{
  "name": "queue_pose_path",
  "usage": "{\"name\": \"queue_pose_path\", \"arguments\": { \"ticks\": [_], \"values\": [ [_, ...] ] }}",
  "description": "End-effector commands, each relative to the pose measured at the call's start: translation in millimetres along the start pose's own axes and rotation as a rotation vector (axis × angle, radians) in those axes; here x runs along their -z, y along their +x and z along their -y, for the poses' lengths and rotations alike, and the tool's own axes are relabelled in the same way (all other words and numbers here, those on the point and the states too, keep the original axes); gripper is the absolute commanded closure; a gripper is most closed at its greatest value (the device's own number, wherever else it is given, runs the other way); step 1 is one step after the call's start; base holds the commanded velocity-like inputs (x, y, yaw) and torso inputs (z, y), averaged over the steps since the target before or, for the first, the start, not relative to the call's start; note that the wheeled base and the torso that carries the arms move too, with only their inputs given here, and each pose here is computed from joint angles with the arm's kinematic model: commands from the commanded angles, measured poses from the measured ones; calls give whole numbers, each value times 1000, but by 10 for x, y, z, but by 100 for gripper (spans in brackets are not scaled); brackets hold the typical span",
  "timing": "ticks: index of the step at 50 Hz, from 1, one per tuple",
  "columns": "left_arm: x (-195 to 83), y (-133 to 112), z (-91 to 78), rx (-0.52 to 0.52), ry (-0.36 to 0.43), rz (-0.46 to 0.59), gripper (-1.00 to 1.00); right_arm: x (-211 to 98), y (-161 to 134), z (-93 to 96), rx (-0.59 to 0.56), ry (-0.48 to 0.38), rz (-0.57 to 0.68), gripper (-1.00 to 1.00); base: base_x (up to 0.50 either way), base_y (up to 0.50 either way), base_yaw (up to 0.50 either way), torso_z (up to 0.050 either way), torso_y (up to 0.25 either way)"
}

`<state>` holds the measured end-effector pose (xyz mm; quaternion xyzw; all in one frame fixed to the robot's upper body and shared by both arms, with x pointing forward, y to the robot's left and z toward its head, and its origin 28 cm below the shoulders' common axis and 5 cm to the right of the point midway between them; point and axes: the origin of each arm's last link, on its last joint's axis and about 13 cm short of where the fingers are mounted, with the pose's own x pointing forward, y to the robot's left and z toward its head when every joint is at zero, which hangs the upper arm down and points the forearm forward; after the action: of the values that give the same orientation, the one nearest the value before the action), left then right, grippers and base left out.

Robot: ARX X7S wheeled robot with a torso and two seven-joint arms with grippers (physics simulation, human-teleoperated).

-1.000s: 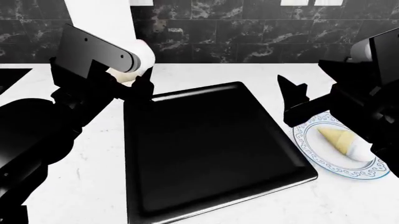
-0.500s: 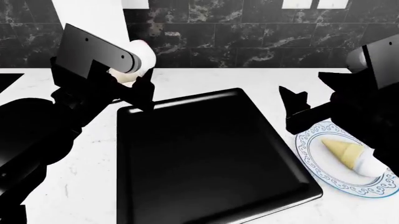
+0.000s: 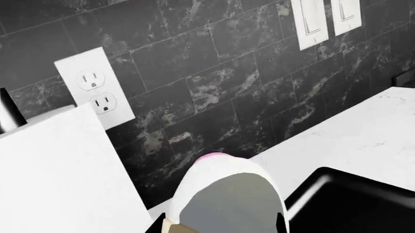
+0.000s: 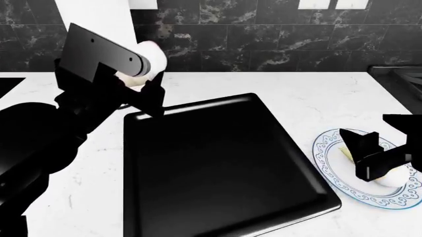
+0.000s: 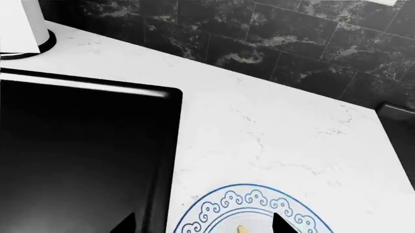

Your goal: Move the dessert items from the plate to the tray.

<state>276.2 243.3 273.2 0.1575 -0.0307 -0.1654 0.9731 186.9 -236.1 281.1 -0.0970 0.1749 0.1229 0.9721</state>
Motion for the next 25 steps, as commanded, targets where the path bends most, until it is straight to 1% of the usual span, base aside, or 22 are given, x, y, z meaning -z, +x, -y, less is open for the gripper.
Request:
{"name": "queue_pose_path", "arguments": {
  "ticks": [1, 12, 25],
  "values": [
    [-27, 23, 15, 10, -11, 21, 100, 55, -265, 63, 37, -3, -71, -100, 0, 0, 0, 0, 0],
    [-6, -1, 14, 8, -10, 20, 100, 66, -313, 166, 95, 40, -64, -100, 0, 0, 0, 0, 0],
    [4, 6, 32, 16, -6, 16, 100, 144, -346, 228, 131, 59, -85, -100, 0, 0, 0, 0, 0]
  ]
}}
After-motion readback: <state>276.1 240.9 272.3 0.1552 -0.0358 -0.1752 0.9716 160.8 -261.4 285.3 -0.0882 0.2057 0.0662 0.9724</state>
